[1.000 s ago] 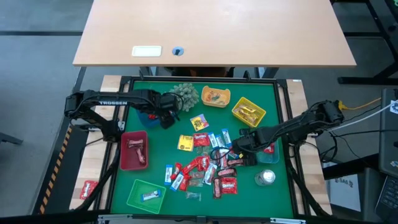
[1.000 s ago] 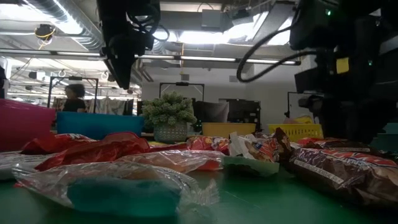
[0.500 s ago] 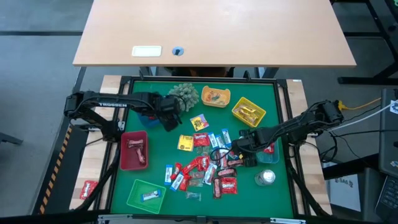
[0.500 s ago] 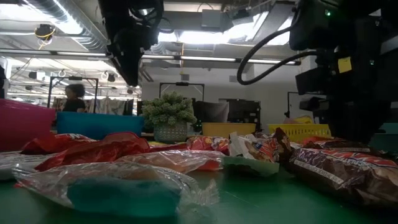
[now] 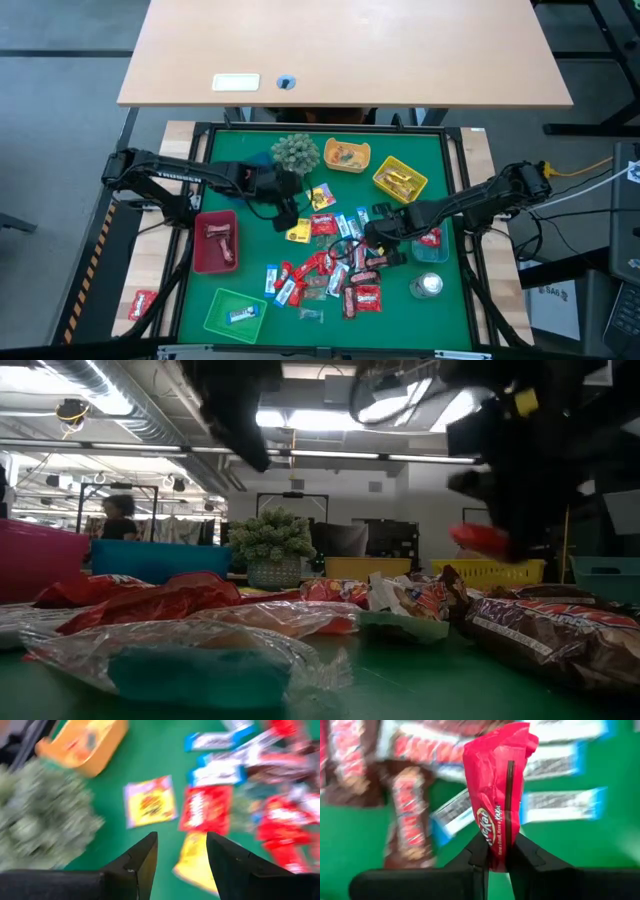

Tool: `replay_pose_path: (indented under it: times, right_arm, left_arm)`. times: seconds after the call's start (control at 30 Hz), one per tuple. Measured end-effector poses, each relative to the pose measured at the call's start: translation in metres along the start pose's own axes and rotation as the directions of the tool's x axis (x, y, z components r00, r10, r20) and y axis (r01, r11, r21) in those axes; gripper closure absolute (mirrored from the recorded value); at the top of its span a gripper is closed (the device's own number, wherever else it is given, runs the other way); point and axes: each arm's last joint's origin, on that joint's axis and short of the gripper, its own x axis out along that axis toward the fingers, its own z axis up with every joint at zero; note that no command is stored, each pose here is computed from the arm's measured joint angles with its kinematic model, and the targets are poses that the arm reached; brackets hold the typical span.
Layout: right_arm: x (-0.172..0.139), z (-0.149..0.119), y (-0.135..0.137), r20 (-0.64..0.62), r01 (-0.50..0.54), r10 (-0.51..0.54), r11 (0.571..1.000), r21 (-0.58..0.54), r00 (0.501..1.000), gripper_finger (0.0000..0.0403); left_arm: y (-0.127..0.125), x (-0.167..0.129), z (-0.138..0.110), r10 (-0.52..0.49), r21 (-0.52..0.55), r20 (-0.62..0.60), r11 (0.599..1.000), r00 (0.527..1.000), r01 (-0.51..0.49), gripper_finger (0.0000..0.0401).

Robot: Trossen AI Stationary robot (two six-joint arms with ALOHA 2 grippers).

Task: Sort candy
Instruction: Put the red chocolate into the blue bin

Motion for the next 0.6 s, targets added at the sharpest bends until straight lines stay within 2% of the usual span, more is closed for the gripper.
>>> replay_pose_path:
  times: [0.13, 0.3, 0.4, 0.6]
  right_arm:
    - [-0.015, 0.017, -0.006, 0.080, 0.152, -0.149, 0.987, -0.042, 0.986, 0.0356]
    - [-0.034, 0.038, -0.014, 0.193, 0.345, -0.328, 0.937, -0.060, 0.925, 0.0356]
    - [-0.042, 0.050, -0.017, 0.277, 0.413, -0.381, 0.908, -0.068, 0.882, 0.0356]
    - [-0.052, 0.068, -0.019, 0.451, 0.483, -0.399, 0.872, -0.083, 0.798, 0.0356]
  left_arm:
    - [-0.014, -0.003, 0.007, -0.089, 0.021, 0.093, 0.996, 0.992, 0.087, 0.0245]
    - [-0.028, -0.008, 0.012, -0.140, 0.039, 0.176, 0.990, 0.974, 0.136, 0.0245]
    - [-0.033, -0.010, 0.014, -0.160, 0.045, 0.207, 0.987, 0.965, 0.154, 0.0245]
    - [-0.038, -0.013, 0.020, -0.174, 0.020, 0.275, 0.984, 0.946, 0.175, 0.0245]
